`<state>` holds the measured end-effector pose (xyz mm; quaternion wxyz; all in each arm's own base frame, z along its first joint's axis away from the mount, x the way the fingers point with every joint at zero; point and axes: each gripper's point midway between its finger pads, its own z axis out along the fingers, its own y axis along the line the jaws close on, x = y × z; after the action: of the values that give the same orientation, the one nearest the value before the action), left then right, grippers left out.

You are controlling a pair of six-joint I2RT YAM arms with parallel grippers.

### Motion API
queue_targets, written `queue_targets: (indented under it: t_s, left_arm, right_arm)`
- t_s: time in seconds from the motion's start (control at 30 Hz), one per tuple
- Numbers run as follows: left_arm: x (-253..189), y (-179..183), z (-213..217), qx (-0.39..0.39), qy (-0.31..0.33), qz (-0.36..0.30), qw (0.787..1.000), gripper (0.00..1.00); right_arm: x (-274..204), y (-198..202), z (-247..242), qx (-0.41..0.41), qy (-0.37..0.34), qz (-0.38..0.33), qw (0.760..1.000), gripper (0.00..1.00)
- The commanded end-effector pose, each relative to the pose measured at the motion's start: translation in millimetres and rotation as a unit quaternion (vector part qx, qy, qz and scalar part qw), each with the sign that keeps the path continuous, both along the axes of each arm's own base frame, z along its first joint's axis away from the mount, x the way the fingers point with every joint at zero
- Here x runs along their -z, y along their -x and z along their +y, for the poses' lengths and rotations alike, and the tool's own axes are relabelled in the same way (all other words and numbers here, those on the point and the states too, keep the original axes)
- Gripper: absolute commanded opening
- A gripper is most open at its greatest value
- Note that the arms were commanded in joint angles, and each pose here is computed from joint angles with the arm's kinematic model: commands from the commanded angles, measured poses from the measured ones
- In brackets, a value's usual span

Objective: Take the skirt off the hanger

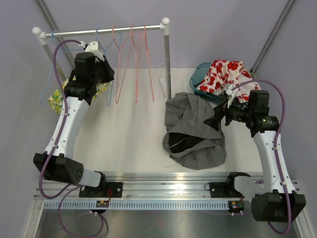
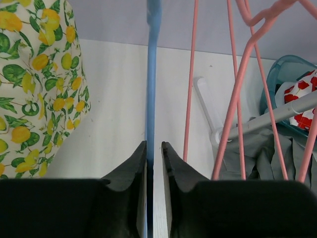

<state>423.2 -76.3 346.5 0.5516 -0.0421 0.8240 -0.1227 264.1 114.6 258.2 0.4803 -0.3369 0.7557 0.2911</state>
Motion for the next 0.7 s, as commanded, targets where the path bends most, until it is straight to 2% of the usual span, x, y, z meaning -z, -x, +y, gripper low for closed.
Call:
queue_targets:
  t_s: [0.0, 0.03, 0.1, 0.13, 0.2, 0.23, 0.27, 0.33, 0.37, 0.4, 0.43, 0.47, 0.5, 0.53, 0.57, 0.6, 0.67]
  left_arm:
    - [-30.5, 10.2, -4.7, 0.019, 0.016, -0.049, 0.999, 0.23]
    - [-37.1, 18.3, -4.1, 0.020, 0.018, -0.058, 0.998, 0.35]
    - [-40.4, 27.9, -3.3, 0.022, 0.020, -0.063, 0.998, 0.51]
    - [-53.0, 40.4, -2.4, 0.024, 0.022, -0.082, 0.996, 0.61]
    - [-49.3, 53.1, -1.2, 0.025, 0.024, -0.085, 0.996, 0.71]
    - [-58.7, 66.2, 1.2, 0.025, 0.026, -0.101, 0.994, 0.75]
    - [-50.8, 73.8, 2.0, 0.025, 0.025, -0.097, 0.995, 0.82]
    - [-48.2, 87.7, 4.1, 0.024, 0.027, -0.103, 0.994, 0.87]
    - [-60.5, 106.2, 6.8, 0.023, 0.032, -0.129, 0.991, 0.90]
    - [-44.7, 111.4, 7.0, 0.023, 0.033, -0.118, 0.992, 0.97]
    - [-44.4, 120.4, 8.7, 0.022, 0.035, -0.124, 0.991, 0.99]
    - [-50.6, 136.7, 11.3, 0.020, 0.037, -0.141, 0.989, 0.99]
    - [-35.2, 142.8, 13.0, 0.018, 0.036, -0.131, 0.991, 0.99]
    - [-31.9, 149.9, 14.1, 0.017, 0.038, -0.134, 0.990, 0.99]
    - [-26.1, 155.7, 14.2, 0.018, 0.039, -0.135, 0.990, 0.99]
    - [-30.2, 171.2, 15.1, 0.022, 0.043, -0.153, 0.987, 0.99]
    - [-8.0, 179.4, 16.0, 0.021, 0.044, -0.139, 0.989, 0.99]
  right_arm:
    - [2.5, 16.8, 6.6, -0.060, 0.008, -0.026, 0.998, 0.99]
    - [5.2, 21.0, 9.6, -0.093, 0.016, -0.053, 0.994, 1.00]
    - [15.7, 34.2, 14.1, -0.131, 0.017, -0.050, 0.990, 1.00]
    - [14.9, 37.5, 17.6, -0.171, 0.027, -0.094, 0.981, 0.99]
    - [24.2, 53.0, 19.6, -0.206, 0.030, -0.087, 0.974, 1.00]
    - [24.9, 51.9, 19.0, -0.231, 0.050, -0.125, 0.963, 1.00]
    - [30.5, 55.1, 17.4, -0.239, 0.059, -0.118, 0.962, 0.99]
    - [47.6, 48.1, 16.5, -0.257, 0.095, -0.102, 0.956, 0.99]
    - [55.7, 46.4, 21.2, -0.273, 0.113, -0.099, 0.950, 0.99]
    - [68.8, 50.1, 32.9, -0.298, 0.126, -0.077, 0.943, 1.00]
    - [88.5, 40.8, 31.2, -0.297, 0.178, -0.075, 0.935, 1.00]
    - [100.4, 40.2, 34.8, -0.303, 0.201, -0.069, 0.929, 0.99]
    - [114.5, 46.9, 47.3, -0.327, 0.221, -0.061, 0.917, 1.00]
    - [136.8, 45.0, 38.4, -0.319, 0.268, -0.047, 0.908, 0.99]
    - [142.5, 31.9, 41.3, -0.308, 0.288, -0.066, 0.904, 0.99]
    - [155.2, 30.2, 42.4, -0.309, 0.303, -0.051, 0.900, 0.99]
    - [167.6, 19.7, 40.2, -0.299, 0.338, -0.047, 0.891, 1.00]
